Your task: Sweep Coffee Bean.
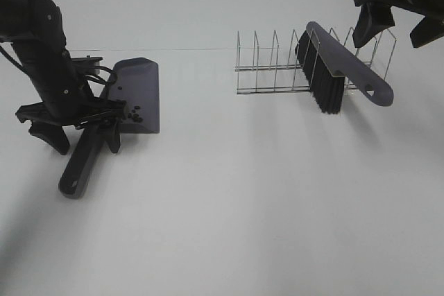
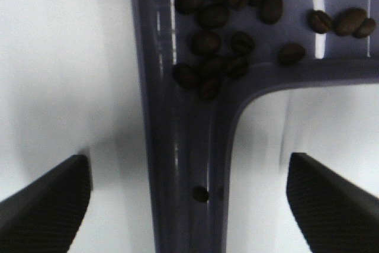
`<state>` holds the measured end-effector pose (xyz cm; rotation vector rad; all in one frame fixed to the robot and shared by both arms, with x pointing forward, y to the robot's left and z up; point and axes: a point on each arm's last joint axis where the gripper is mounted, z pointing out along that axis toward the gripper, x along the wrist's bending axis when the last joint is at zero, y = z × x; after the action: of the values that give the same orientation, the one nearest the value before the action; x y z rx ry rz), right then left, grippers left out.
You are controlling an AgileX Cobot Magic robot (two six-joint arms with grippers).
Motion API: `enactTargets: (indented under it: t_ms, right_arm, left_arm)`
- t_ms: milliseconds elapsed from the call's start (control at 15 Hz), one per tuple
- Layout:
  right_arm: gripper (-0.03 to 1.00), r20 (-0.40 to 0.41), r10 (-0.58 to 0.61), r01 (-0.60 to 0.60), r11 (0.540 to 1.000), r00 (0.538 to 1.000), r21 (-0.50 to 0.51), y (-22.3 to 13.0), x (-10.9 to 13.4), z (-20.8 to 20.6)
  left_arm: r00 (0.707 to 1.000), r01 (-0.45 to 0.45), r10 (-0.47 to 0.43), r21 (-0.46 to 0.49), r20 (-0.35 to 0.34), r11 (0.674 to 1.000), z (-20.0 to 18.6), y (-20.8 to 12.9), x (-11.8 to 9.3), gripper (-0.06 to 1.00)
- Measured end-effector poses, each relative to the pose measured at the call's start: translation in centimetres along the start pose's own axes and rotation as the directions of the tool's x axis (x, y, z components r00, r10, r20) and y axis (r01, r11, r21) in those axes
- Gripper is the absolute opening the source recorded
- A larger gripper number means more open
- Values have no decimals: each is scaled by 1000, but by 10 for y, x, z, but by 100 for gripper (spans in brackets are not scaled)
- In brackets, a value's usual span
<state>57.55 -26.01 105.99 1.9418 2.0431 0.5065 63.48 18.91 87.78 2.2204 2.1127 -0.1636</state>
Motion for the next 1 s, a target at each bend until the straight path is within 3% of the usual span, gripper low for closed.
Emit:
enactTargets:
  t_ms: [133, 533, 1000]
  right_arm:
    - [76, -1, 0, 0, 1000, 1000, -14, 0, 0, -5]
    - [76, -10, -25, 24, 991, 1000, -130, -5, 1, -52]
    - [76, -38, -64, 60, 994, 997, -93, -74, 0, -67]
  left_arm:
    - [1000, -24, 24, -48, 3, 999, -20, 0, -2, 90]
    - [997, -61, 68, -230, 21, 971, -113, -18, -10, 90]
    - [994, -108, 101, -386, -38, 916, -190, -105, 4, 90]
